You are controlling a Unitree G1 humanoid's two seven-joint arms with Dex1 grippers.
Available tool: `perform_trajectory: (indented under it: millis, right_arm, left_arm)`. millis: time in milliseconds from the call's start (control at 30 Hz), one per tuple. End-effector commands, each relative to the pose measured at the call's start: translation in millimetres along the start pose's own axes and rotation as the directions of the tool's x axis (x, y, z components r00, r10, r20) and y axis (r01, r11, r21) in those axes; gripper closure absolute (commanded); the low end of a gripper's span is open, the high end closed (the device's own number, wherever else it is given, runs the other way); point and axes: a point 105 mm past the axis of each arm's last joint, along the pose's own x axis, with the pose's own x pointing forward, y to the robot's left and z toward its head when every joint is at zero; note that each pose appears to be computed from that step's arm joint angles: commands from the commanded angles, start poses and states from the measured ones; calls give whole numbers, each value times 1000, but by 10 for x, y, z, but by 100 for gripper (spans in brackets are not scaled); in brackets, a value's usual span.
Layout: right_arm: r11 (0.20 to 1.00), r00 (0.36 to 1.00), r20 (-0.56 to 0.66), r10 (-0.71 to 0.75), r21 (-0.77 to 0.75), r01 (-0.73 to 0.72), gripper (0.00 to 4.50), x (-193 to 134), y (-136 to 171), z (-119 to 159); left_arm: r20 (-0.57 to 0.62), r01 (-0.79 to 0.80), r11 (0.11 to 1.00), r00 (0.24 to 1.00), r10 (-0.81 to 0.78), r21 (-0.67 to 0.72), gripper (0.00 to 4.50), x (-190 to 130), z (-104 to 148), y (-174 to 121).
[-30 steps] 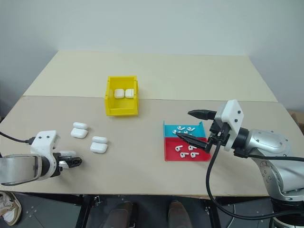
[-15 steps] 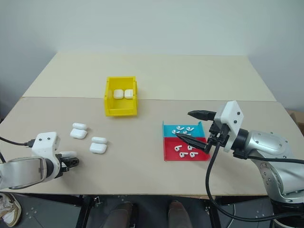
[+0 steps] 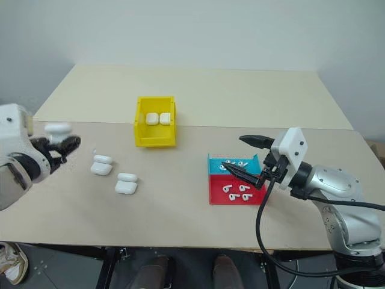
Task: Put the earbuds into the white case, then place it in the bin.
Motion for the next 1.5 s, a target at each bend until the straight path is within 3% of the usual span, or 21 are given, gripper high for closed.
perform_trajectory:
  millis: [33,100,200,300,333,467,567,767,900,1000,1100,1300,1500]
  right_arm:
    - [996,997,55,-61,-66,65,0,-17,-74,149]
    - [994,995,61,-81,-72,86,0,-20,-99,152]
    - [991,990,83,-111,-68,117,0,-18,-153,177]
    - [991,990,71,-123,-51,126,0,-14,-192,187]
    - [991,990,67,-122,-42,125,0,-13,-199,188]
    - [994,995,25,-101,-27,102,0,-8,-206,247]
    - [997,997,-47,-65,-46,63,0,2,-195,239]
    - [991,965,-259,39,-111,-69,0,44,-133,135]
    - [963,912,-368,181,-122,-240,0,95,-16,93]
    - [917,849,-448,280,-138,-375,0,149,80,82]
    - [876,796,-498,345,-134,-463,61,168,136,77]
    - [786,656,-636,406,-123,-606,264,151,246,-124]
    - [677,518,-754,404,-135,-724,264,253,314,-335]
  left_arm:
    - [257,304,952,924,-284,-43,167,46,338,-274]
    - [348,482,874,831,-434,-62,167,76,429,-454]
    - [374,711,703,653,-659,-5,167,110,464,-748]
    - [386,843,534,473,-792,64,167,123,480,-914]
    - [382,861,503,442,-811,71,167,130,475,-938]
    - [324,960,180,104,-940,213,167,-21,379,-1190]
    - [300,963,3,-81,-951,270,167,-95,330,-1341]
    - [365,924,-169,-297,-882,344,167,-229,395,-1581]
    - [380,908,-273,-386,-841,319,167,-332,364,-1673]
    - [368,906,-308,-402,-838,289,167,-377,274,-1706]
    - [366,915,-305,-388,-846,266,167,-394,204,-1692]
    - [377,947,-223,-299,-876,232,167,-435,109,-1617]
    - [355,963,-179,-243,-903,203,167,-491,-33,-1561]
